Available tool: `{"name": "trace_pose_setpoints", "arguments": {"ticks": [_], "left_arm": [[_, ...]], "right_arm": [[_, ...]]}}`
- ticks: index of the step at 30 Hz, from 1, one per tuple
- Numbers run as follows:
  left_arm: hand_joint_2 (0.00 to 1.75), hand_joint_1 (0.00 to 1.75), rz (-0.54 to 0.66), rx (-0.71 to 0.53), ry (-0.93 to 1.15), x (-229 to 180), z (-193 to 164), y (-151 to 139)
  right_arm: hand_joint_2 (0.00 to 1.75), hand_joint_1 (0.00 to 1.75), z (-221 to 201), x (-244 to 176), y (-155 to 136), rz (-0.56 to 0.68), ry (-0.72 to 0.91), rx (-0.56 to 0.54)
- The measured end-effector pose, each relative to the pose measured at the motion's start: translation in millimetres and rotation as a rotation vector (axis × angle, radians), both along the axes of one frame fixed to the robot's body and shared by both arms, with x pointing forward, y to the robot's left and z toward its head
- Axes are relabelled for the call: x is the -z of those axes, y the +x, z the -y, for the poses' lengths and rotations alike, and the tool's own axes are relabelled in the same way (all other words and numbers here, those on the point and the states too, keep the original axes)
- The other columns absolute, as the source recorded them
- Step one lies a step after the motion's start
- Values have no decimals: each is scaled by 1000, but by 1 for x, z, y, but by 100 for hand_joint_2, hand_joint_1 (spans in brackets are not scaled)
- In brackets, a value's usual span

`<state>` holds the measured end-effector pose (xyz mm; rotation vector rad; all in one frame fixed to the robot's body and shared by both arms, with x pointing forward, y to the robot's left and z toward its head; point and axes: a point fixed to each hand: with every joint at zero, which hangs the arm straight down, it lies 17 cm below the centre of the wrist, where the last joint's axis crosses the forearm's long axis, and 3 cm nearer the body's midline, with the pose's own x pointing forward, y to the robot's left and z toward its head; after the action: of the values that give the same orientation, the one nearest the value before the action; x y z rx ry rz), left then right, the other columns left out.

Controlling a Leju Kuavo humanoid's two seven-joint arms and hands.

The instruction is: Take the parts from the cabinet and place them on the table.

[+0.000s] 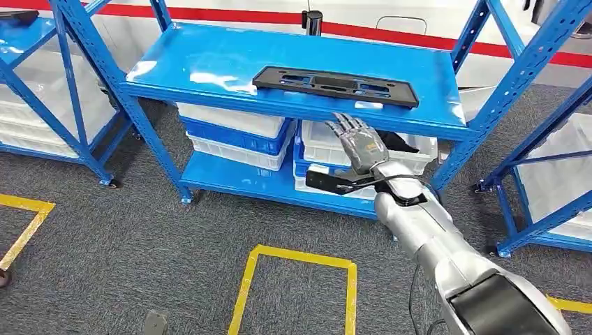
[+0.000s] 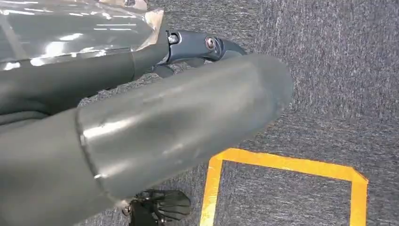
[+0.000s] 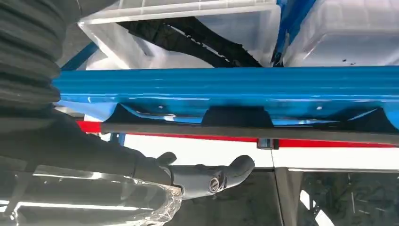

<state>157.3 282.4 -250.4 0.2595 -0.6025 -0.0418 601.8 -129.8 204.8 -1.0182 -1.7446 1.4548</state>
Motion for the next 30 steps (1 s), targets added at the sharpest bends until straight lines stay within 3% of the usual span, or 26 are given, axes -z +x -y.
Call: {"name": "trace_pose_setpoints", "arguments": {"ticks": [30], "left_arm": [[0,0,-22,14,28,2,-8,-5]], "right_arm": [[175,0,9,7,-4,-6,10,19]]}}
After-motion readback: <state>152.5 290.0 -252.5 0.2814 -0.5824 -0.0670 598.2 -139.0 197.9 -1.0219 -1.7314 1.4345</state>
